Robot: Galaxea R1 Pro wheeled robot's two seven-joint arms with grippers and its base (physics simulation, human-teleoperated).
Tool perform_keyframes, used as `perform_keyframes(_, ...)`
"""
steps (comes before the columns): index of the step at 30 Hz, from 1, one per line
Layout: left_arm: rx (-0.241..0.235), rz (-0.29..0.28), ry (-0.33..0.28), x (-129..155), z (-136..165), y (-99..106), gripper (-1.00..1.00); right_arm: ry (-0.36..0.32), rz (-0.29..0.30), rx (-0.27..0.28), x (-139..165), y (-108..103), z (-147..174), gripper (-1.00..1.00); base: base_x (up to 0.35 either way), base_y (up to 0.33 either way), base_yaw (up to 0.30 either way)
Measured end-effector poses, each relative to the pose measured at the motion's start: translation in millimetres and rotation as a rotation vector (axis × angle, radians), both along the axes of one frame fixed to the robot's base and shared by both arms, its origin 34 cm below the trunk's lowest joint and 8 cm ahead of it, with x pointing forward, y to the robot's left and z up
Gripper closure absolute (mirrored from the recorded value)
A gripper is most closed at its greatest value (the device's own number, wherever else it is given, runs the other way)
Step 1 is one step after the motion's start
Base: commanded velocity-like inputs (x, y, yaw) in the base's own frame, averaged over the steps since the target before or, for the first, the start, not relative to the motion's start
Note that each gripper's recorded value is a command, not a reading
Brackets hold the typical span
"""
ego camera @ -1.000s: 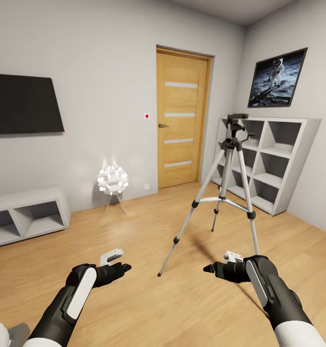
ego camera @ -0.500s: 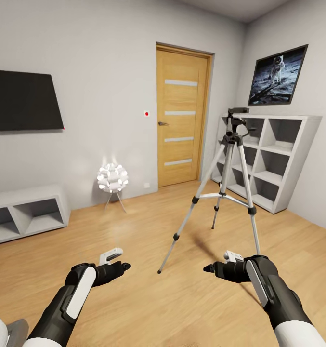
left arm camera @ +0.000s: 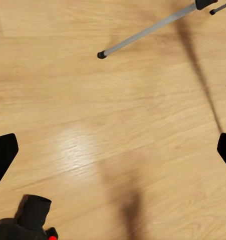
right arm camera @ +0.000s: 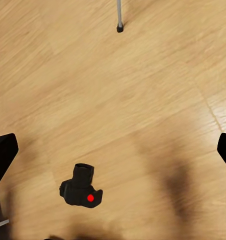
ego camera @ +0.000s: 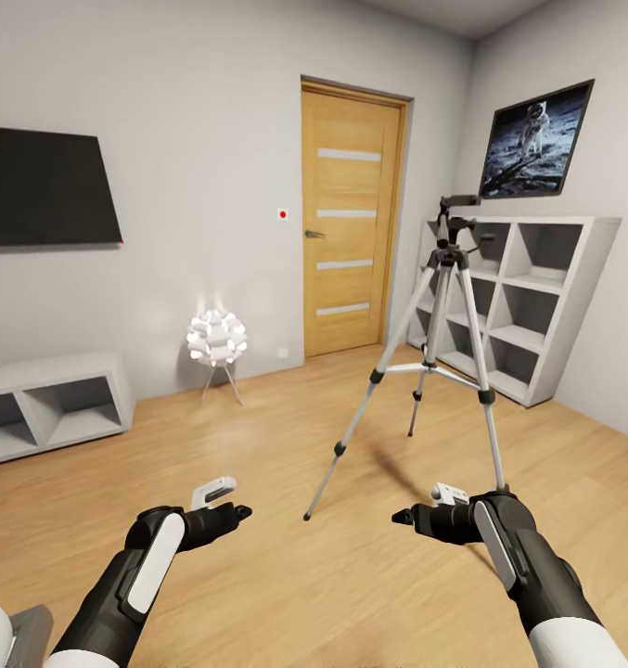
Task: Attach the digital camera to the camera tripod in the bedroom.
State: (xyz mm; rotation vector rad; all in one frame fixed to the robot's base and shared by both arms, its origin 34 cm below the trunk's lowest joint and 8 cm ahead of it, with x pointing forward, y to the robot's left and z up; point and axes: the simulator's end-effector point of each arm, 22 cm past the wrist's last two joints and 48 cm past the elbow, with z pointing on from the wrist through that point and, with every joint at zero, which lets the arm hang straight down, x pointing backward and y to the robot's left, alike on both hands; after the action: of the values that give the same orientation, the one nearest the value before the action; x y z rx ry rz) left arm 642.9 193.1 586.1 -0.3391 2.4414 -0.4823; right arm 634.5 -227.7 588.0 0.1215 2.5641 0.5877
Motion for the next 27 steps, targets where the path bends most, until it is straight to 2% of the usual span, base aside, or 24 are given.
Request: perform_keyframes(27,0.0,0.0,0.0,-13,-59,0,-1.0,0.0,-0.001,0.0,-13,0,-58,-1.0,0.0,0.0,0.0)
